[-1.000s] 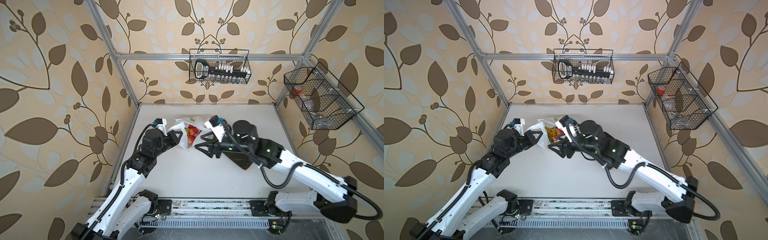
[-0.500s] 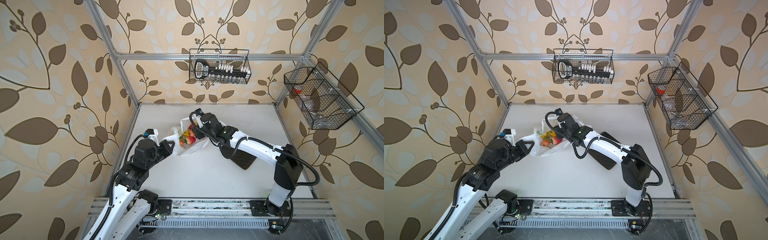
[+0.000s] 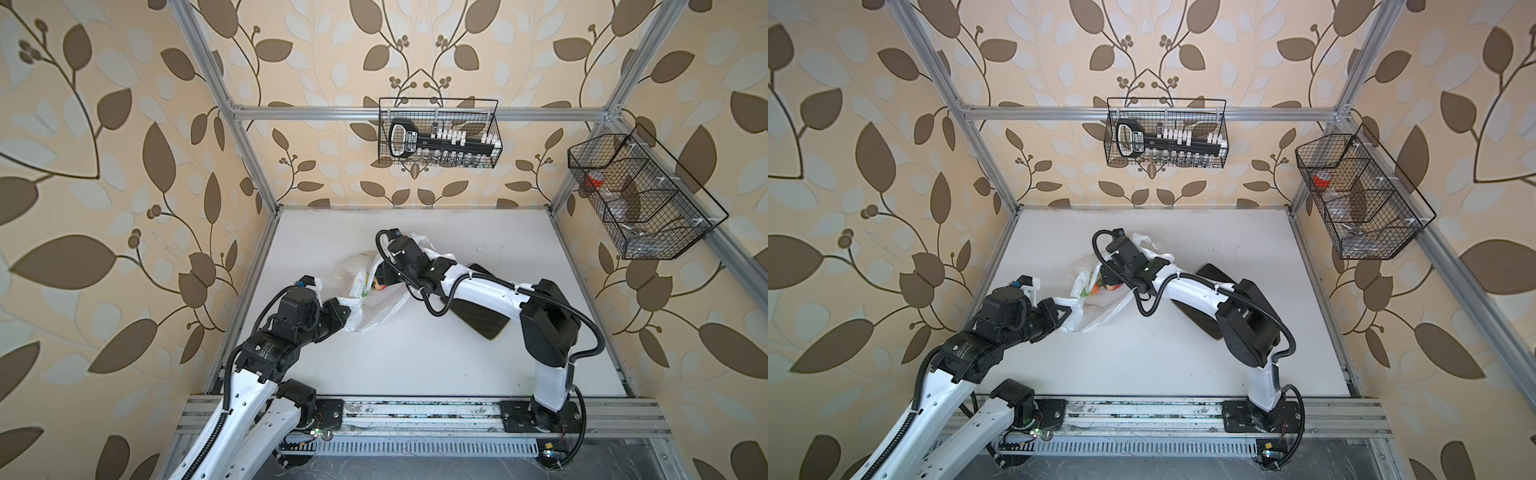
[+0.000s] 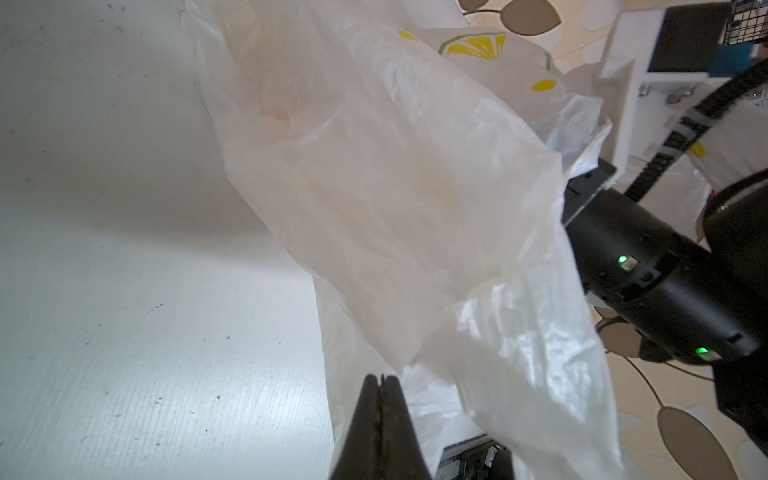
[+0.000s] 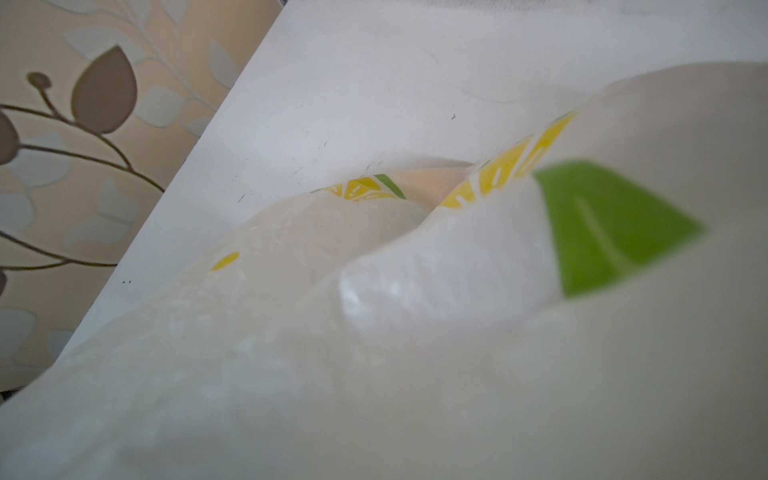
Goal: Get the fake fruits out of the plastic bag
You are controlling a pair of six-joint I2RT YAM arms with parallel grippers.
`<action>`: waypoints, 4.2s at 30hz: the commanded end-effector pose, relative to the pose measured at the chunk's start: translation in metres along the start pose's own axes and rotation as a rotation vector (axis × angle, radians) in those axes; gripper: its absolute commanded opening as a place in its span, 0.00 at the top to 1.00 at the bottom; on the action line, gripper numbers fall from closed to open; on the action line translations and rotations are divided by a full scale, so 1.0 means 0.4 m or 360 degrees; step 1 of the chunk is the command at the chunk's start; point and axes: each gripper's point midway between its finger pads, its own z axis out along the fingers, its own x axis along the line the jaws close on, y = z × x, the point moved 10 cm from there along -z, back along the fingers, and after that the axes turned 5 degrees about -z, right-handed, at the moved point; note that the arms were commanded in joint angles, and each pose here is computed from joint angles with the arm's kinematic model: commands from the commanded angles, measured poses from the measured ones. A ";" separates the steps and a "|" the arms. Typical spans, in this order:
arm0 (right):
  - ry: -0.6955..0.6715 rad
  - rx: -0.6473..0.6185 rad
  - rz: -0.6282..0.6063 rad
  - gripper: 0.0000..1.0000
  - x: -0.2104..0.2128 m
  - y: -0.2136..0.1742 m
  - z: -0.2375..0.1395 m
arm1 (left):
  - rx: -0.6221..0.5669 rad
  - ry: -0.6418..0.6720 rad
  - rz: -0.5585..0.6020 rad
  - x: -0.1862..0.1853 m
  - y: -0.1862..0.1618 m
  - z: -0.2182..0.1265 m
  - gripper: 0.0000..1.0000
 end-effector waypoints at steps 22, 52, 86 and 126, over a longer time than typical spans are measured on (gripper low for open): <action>-0.0149 0.0298 -0.0265 0.11 -0.005 -0.086 0.218 | -0.0075 0.0036 -0.0034 -0.002 0.012 0.005 1.00; 0.0011 -0.0181 -0.0344 0.43 0.029 -0.052 0.303 | -0.0102 0.0011 -0.0110 -0.012 0.022 0.013 1.00; 0.0749 -0.0021 -0.0582 0.57 0.033 -0.101 -0.236 | -0.0284 0.0070 -0.0144 -0.007 0.056 0.052 1.00; -0.0535 0.0210 0.0439 0.04 -0.431 -0.226 -0.262 | -0.0269 0.0121 -0.0085 -0.007 0.052 0.033 1.00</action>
